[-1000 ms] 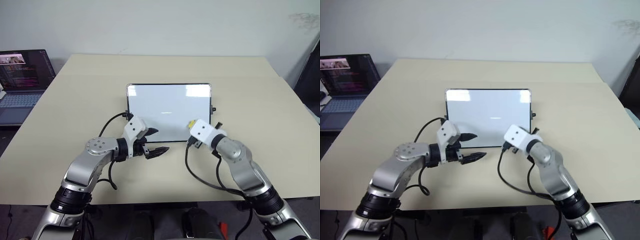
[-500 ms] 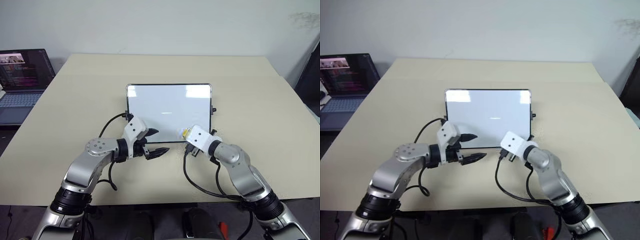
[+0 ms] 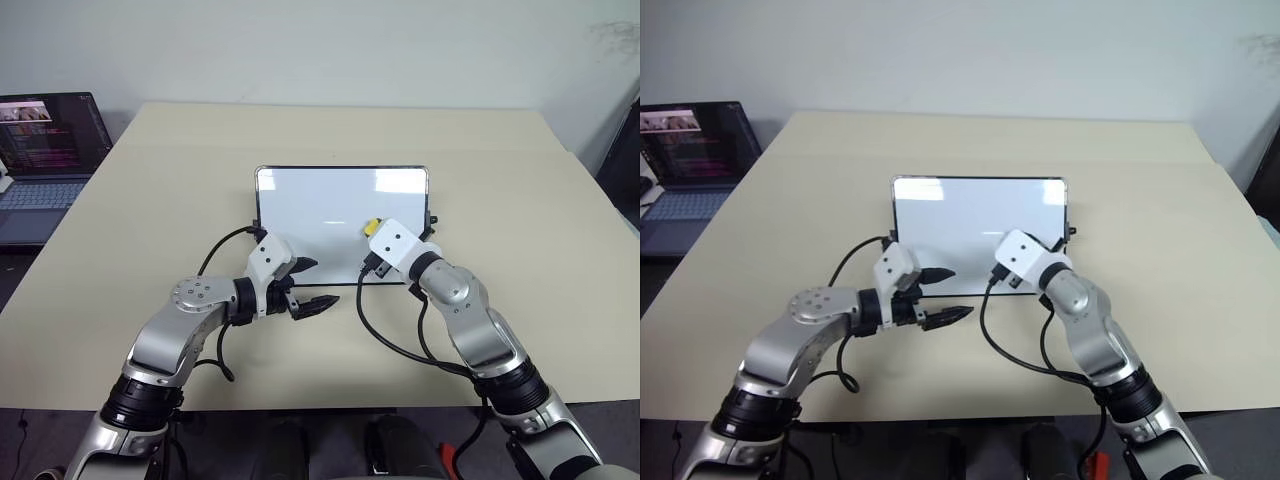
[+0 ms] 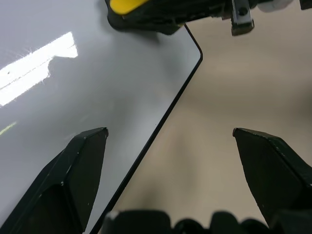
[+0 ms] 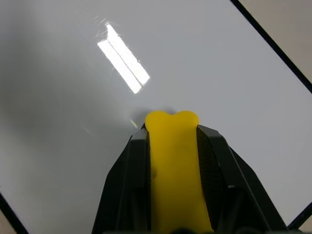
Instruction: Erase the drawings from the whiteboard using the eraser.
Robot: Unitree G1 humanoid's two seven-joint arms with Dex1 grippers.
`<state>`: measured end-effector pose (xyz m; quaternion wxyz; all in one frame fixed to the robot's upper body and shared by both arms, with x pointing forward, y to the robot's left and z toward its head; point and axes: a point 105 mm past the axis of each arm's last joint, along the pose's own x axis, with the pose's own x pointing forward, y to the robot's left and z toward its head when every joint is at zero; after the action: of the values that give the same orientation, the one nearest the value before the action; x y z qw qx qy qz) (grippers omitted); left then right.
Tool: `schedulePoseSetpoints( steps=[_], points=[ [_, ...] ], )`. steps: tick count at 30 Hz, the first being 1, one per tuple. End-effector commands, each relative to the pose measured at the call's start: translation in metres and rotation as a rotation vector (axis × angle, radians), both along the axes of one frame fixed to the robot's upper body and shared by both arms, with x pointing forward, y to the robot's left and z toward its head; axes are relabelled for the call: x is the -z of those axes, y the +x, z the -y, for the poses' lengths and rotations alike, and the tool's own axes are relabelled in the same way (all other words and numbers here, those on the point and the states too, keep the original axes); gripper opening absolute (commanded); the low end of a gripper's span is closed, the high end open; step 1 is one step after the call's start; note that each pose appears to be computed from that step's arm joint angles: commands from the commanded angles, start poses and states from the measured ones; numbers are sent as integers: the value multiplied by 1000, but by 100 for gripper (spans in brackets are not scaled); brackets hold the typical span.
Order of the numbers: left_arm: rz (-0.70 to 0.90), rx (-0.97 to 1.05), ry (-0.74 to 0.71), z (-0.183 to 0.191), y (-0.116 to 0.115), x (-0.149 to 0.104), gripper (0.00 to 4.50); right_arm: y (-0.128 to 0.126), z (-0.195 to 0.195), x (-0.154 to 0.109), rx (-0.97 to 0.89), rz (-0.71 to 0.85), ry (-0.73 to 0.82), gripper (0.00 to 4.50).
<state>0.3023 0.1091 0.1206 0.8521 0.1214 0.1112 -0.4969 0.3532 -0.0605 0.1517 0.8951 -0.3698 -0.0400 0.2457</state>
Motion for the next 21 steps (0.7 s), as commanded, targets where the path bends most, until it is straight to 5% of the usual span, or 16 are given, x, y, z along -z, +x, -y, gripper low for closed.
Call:
schedulePoseSetpoints(
  steps=[1,9,21],
  points=[
    [42,17,-14,3,-3,-11,450,2,11,5,30,-21,-34,99],
    [42,17,-14,3,-2,-12,450,-22,26,44,-15,-196,-124,99],
    [44,21,-17,5,-1,-12,450,-29,36,36,-11,-199,-103,99]
  ],
)
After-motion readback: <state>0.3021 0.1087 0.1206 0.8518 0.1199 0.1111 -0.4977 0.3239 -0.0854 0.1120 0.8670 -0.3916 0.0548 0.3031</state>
